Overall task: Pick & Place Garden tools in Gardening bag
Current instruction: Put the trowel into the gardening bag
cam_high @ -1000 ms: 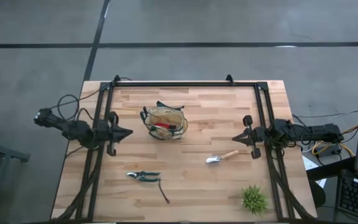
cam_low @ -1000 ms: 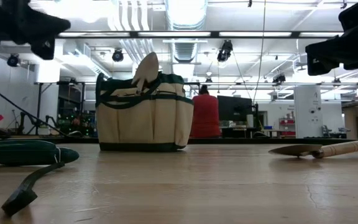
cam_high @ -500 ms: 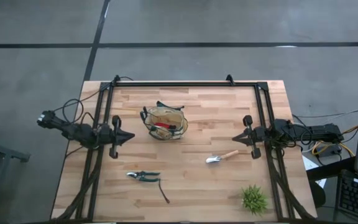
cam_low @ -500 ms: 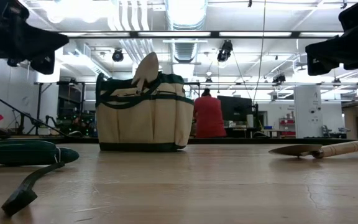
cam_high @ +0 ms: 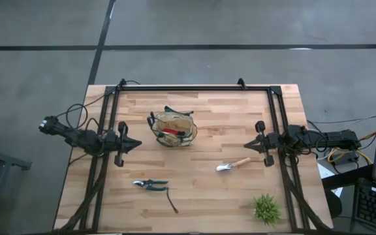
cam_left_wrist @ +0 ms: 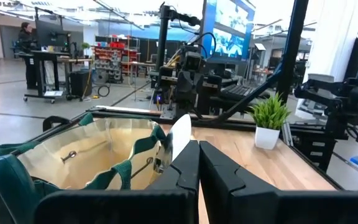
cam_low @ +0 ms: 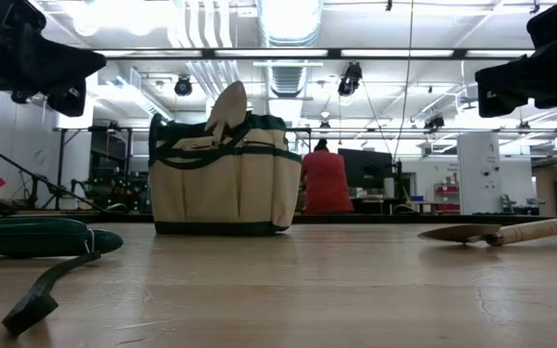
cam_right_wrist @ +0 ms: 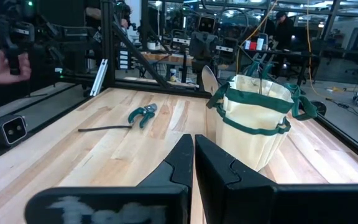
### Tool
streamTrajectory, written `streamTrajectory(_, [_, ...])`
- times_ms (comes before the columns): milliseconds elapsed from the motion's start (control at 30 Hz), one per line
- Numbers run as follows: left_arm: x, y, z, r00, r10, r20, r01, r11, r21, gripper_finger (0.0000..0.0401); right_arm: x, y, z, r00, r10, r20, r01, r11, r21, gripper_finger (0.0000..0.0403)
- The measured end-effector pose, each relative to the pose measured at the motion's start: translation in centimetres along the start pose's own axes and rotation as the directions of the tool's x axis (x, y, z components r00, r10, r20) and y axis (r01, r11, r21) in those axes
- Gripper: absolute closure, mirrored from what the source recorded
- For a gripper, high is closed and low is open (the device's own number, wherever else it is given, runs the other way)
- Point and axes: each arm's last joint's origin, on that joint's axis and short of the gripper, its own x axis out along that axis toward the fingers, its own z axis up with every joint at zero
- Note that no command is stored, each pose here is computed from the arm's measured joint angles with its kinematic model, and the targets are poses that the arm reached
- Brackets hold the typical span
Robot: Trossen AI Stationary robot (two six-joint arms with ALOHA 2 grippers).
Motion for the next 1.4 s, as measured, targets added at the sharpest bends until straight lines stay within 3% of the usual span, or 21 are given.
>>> streamTrajectory(1000, [0.0,0.0,0.0,1.000,0.000,0.000,0.000,1.000,0.001,0.0389,0.0,0.0,0.2,1.000,-0.001,0.020,0.001,1.000,0.015,0.0394])
streamTrajectory(1200, [0.0,0.0,0.0,1.000,0.000,0.001,0.000,1.000,0.001,0.0389,0.0,0.0,0.8,0.996,-0.004,0.088,-0.011,0.985,0.171,0.0394])
streamTrajectory(1400, [0.0,0.0,0.0,1.000,0.000,0.001,0.000,1.000,0.001,0.0389,-0.1,-0.1,1.7,0.985,-0.006,0.171,-0.052,0.940,0.336,0.0394])
